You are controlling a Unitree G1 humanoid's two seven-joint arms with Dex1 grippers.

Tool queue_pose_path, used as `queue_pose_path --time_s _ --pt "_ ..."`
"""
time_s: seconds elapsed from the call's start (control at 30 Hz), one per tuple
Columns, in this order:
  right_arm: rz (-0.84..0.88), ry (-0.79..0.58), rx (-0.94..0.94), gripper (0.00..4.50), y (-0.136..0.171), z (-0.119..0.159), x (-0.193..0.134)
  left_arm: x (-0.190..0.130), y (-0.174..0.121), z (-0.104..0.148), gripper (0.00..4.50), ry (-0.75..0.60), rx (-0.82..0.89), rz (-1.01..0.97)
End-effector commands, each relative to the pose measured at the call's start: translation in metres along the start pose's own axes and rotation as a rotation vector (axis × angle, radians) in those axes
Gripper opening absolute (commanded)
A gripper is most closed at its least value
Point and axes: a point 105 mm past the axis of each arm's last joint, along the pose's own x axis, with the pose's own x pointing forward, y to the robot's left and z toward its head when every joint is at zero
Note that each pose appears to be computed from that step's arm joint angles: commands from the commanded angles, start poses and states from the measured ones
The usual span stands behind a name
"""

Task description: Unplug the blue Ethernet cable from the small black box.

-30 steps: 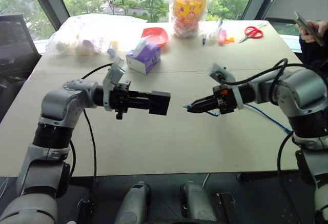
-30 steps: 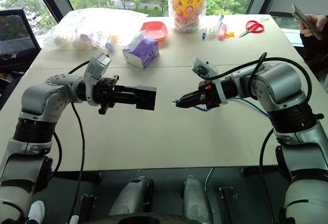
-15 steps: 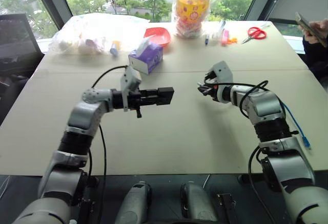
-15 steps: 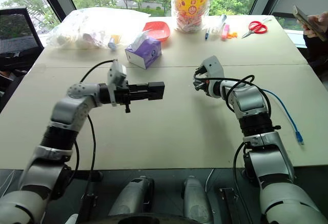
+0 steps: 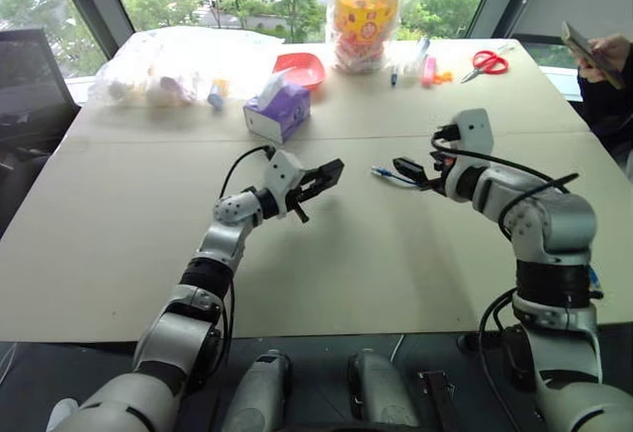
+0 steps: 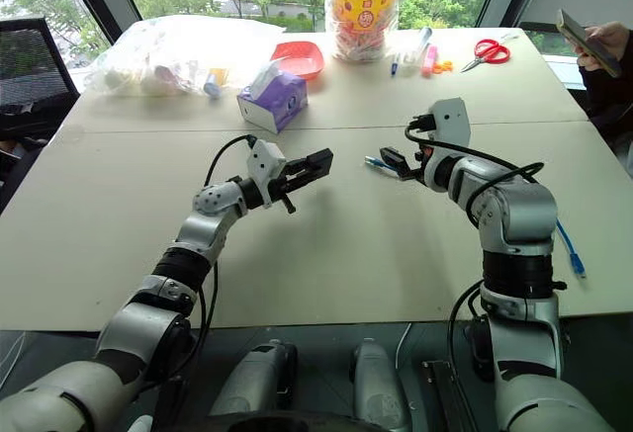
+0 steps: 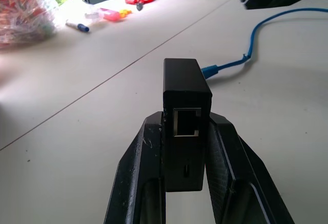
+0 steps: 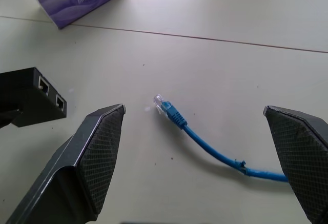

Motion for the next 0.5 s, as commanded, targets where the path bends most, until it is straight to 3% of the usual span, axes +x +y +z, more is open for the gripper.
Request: queue_pose_path --time_s 0.03,0.23,0.5 --pt "0.004 -0.057 -0.01 4.47 0.006 0.012 -0.016 -0.003 0.004 -0.003 0.45 -0.013 0.015 0.036" --pt "0.001 -0.054 0.001 4.47 0.012 0.008 -0.027 -0.013 0.002 -0.024 0.45 0.032 -0.042 0.047" --pt "0.054 -0.032 0.003 4.5 0.022 0.006 -0.035 -0.028 0.007 -0.037 4.18 0.081 -0.09 0.056"
